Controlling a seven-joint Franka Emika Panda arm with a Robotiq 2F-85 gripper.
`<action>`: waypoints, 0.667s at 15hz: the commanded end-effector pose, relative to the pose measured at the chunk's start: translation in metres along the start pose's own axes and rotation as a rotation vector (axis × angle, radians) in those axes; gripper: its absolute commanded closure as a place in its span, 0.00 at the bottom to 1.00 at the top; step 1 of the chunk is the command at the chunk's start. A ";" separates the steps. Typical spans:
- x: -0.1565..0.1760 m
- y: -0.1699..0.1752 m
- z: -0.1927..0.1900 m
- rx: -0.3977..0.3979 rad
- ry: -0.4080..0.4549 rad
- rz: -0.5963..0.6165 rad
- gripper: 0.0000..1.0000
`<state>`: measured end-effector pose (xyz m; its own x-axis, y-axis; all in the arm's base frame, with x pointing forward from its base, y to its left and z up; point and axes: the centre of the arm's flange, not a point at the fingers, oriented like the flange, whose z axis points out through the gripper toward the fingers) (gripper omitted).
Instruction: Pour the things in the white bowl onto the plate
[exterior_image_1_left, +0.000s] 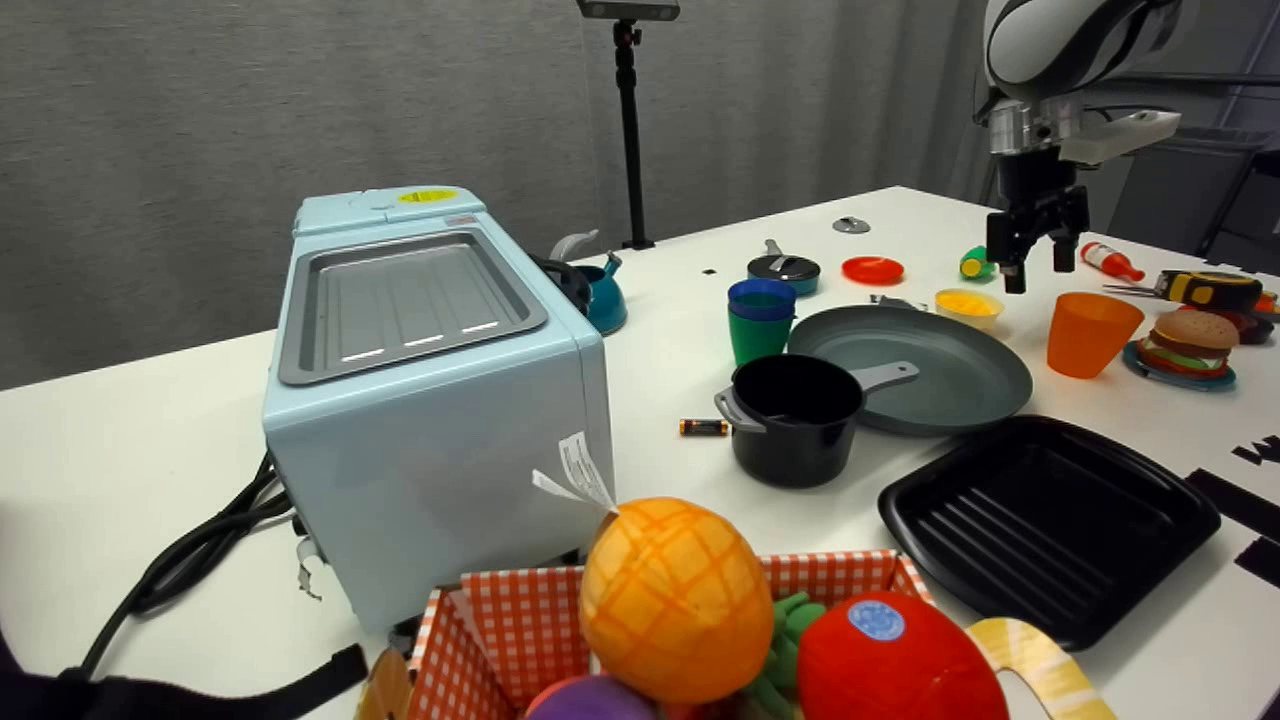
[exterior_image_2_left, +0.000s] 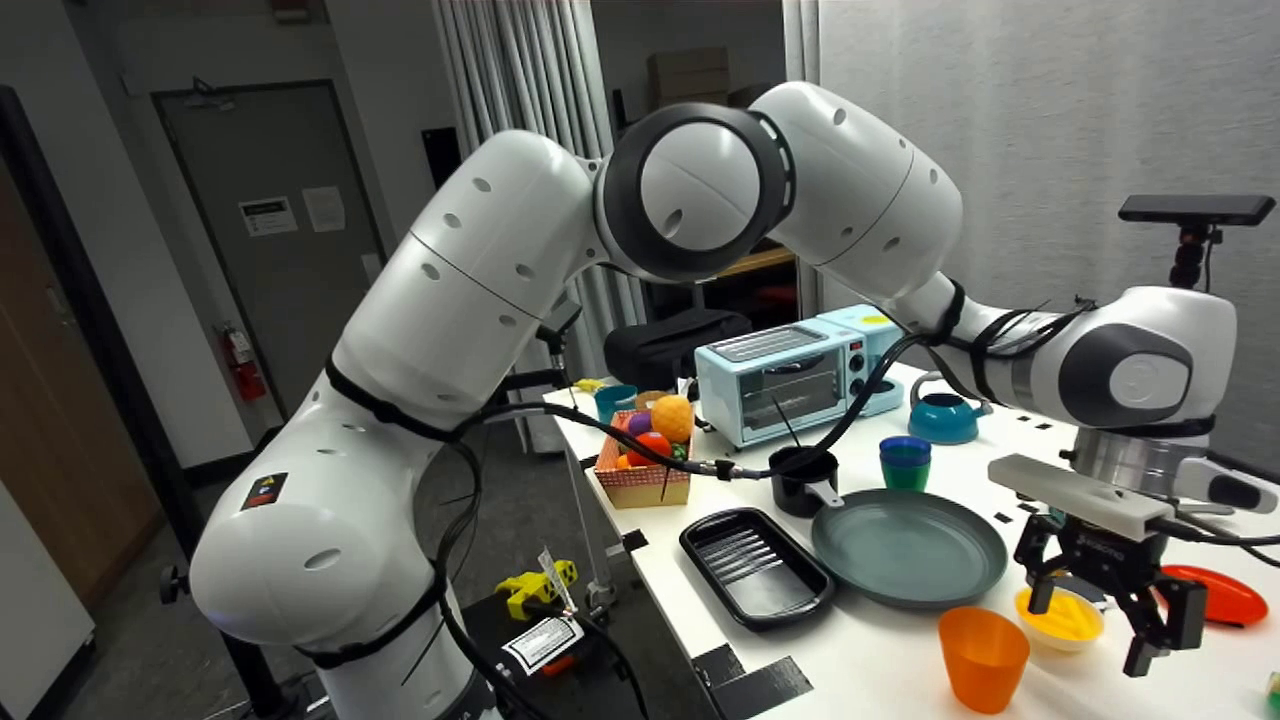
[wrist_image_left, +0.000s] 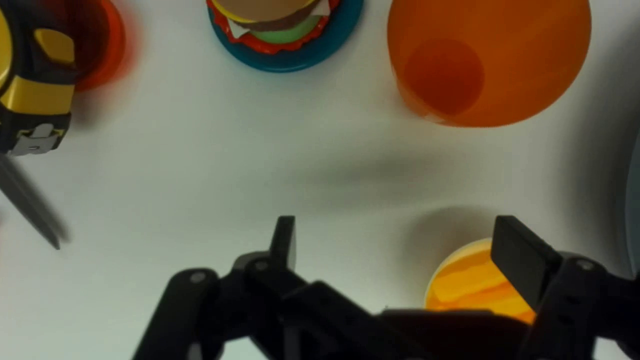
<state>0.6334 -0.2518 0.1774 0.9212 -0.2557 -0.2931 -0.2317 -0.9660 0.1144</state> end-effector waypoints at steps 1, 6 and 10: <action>-0.007 0.000 0.008 0.019 -0.037 -0.072 0.00; 0.001 0.000 0.005 0.025 -0.007 -0.115 0.00; 0.007 -0.002 0.014 0.011 0.041 -0.111 0.00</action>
<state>0.6303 -0.2469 0.1691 0.9376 -0.1633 -0.3070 -0.1472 -0.9863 0.0751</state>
